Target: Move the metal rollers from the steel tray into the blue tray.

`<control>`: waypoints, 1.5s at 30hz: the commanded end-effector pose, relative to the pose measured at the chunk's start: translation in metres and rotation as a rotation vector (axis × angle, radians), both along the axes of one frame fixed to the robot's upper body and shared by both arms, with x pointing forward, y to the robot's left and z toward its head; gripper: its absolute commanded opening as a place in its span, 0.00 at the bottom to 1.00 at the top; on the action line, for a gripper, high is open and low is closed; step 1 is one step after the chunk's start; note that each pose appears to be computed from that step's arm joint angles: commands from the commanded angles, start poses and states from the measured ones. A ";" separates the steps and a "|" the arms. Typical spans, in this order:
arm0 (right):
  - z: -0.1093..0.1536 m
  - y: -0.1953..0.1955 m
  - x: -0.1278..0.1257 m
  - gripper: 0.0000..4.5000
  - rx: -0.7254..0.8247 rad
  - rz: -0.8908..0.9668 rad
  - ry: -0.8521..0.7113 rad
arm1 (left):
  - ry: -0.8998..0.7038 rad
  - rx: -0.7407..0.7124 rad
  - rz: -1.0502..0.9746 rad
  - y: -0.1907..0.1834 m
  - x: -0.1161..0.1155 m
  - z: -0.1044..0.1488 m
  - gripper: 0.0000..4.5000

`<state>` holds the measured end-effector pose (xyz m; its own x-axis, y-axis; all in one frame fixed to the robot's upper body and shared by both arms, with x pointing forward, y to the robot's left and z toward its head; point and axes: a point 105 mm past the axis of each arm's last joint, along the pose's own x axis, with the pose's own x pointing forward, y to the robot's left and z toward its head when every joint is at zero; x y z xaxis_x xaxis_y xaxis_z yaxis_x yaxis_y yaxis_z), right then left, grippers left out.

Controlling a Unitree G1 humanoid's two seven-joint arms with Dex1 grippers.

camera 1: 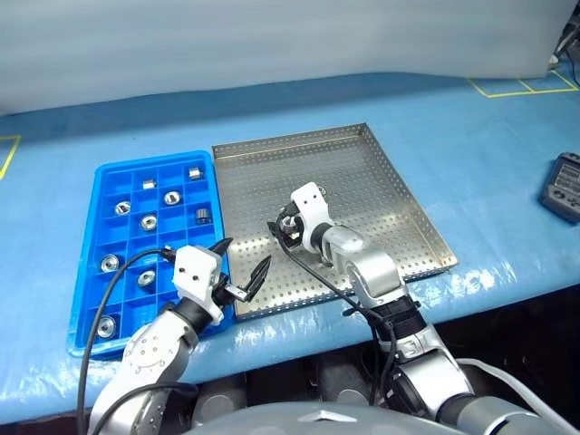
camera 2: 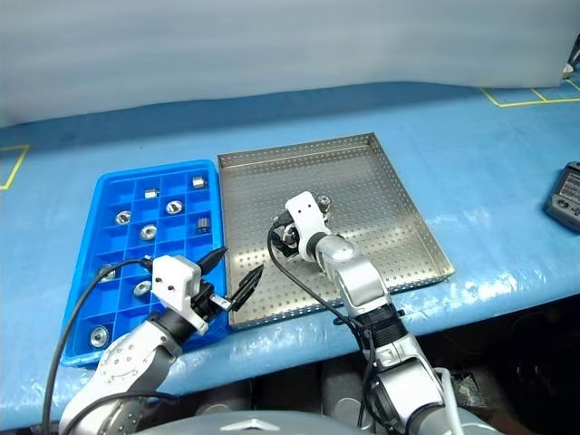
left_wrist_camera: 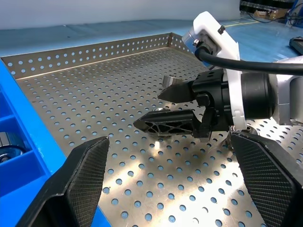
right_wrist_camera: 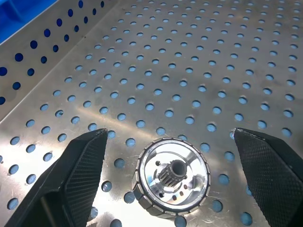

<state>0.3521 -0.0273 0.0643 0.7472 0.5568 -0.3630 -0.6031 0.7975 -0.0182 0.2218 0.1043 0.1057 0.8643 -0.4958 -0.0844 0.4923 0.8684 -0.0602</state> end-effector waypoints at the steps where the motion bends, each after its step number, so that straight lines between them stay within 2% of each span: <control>1: 0.004 0.004 -0.003 0.91 0.016 0.024 -0.018 | -0.069 -0.011 -0.010 -0.004 -0.004 0.017 0.99; 2: 0.004 0.005 -0.004 0.86 0.018 0.032 -0.017 | -0.068 -0.011 -0.009 -0.003 -0.004 0.017 0.99; 8: 0.009 0.002 -0.005 0.43 0.031 0.024 -0.021 | -0.070 -0.012 -0.004 -0.004 -0.004 0.017 0.99; 9: 0.009 0.002 -0.005 0.38 0.030 0.021 -0.023 | -0.071 -0.012 -0.004 -0.004 -0.004 0.017 0.99; 13: 0.021 0.005 -0.007 0.38 0.042 0.035 -0.055 | -0.073 -0.013 0.000 -0.003 -0.004 0.017 0.99; 17: 0.049 0.014 -0.006 0.38 0.056 0.069 -0.147 | -0.080 -0.009 0.029 0.002 -0.004 0.018 0.99; 20: 0.083 0.034 -0.007 0.38 0.095 0.137 -0.241 | -0.080 0.003 0.093 0.015 -0.006 0.017 0.99; 26: 0.111 0.074 -0.018 0.38 0.141 0.292 -0.312 | -0.073 0.033 0.190 0.036 -0.012 0.014 0.99; 31: 0.115 0.106 -0.029 0.38 0.153 0.408 -0.330 | -0.085 0.055 0.301 0.055 -0.023 0.018 0.99; 37: 0.113 0.129 -0.039 0.38 0.173 0.504 -0.320 | -0.075 0.054 0.397 0.061 -0.039 0.020 0.99; 45: 0.080 0.149 -0.048 0.38 0.152 0.589 -0.220 | -0.059 0.044 0.459 0.062 -0.051 0.018 0.99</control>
<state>0.3130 0.1091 0.1299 0.3890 0.9037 -0.1789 -0.9210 0.3772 -0.0975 0.1718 0.1678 0.1058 0.9915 -0.0624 -0.1141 0.0606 0.9980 -0.0186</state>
